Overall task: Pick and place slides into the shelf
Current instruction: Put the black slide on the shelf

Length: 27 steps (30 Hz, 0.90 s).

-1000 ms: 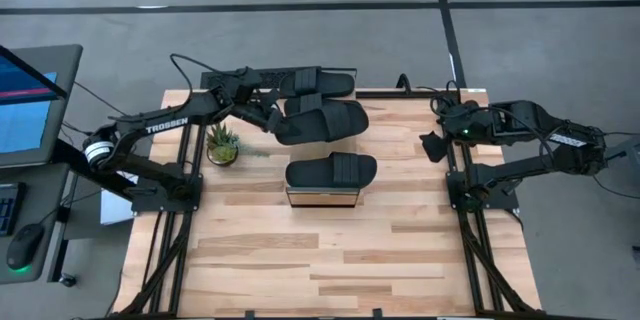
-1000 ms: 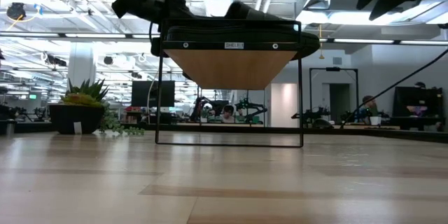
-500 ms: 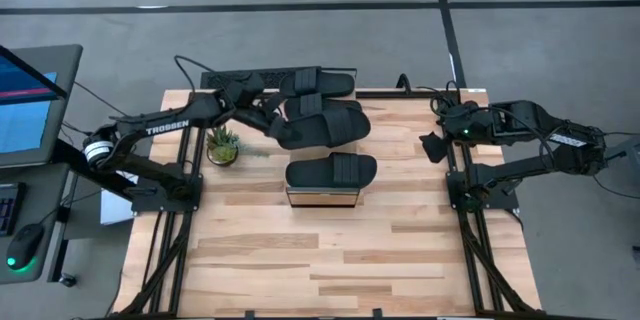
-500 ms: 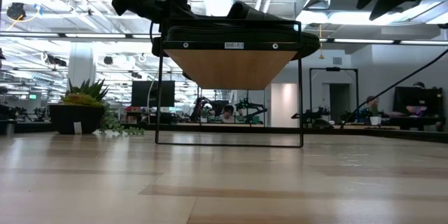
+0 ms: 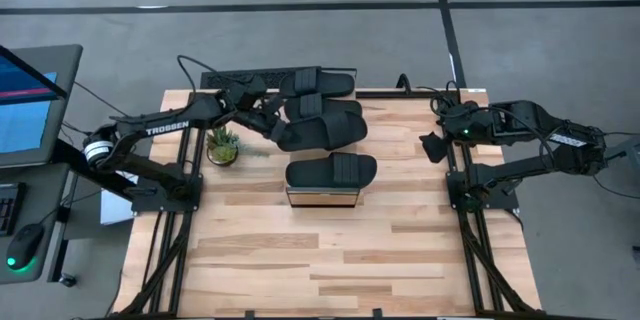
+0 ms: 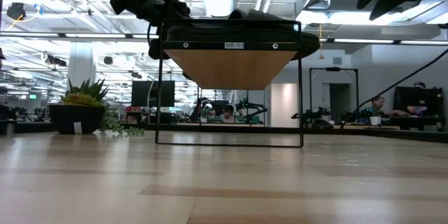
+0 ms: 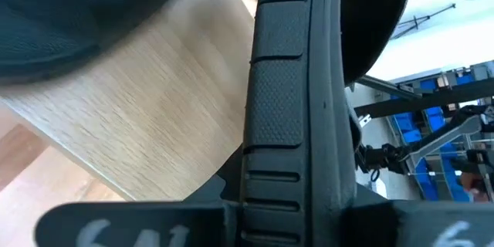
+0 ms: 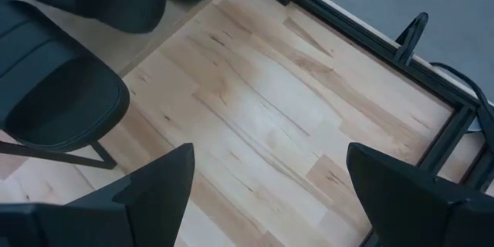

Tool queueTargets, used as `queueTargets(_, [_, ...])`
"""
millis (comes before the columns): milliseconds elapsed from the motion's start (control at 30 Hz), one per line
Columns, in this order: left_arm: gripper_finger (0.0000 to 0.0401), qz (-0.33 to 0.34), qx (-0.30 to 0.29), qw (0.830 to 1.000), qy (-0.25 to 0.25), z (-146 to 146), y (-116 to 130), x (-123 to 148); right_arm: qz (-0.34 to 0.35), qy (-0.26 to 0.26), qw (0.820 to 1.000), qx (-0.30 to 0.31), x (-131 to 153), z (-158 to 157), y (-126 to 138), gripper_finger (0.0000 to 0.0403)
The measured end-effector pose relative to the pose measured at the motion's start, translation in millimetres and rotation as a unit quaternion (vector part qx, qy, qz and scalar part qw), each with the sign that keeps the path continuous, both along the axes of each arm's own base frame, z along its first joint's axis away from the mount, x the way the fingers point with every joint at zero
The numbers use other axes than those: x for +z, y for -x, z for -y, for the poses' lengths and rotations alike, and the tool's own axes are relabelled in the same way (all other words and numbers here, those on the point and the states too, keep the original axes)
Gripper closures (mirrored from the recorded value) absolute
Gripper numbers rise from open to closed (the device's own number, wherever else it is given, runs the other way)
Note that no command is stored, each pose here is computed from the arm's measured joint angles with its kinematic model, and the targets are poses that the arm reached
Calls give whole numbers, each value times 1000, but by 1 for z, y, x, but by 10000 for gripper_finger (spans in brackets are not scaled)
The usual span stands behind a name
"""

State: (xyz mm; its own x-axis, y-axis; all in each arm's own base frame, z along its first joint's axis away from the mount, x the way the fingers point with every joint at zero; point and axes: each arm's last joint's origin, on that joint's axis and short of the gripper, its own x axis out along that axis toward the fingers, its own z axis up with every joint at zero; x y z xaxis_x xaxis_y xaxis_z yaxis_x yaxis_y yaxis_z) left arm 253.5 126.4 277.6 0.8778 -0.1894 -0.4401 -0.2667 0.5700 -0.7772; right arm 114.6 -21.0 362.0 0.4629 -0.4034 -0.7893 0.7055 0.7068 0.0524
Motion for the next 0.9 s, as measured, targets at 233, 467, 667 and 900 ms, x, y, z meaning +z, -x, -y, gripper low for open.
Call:
queueTargets(233, [360, -18, -20, 1000, 11, 10, -11, -9, 0, 0, 1000, 0, 0, 0, 0, 72])
queueTargets(467, [360, -26, -35, 998, 36, 15, -27, -22, 4, -6, 1000, -5, 0, 0, 0, 72])
queueTargets(667, [359, -41, -20, 997, 57, 13, -25, -24, 4, -6, 1000, 12, 0, -4, -1, 72])
queueTargets(900, [318, -65, -15, 995, 71, 14, -22, -28, 4, -5, 1000, 22, 0, -7, -1, 72])
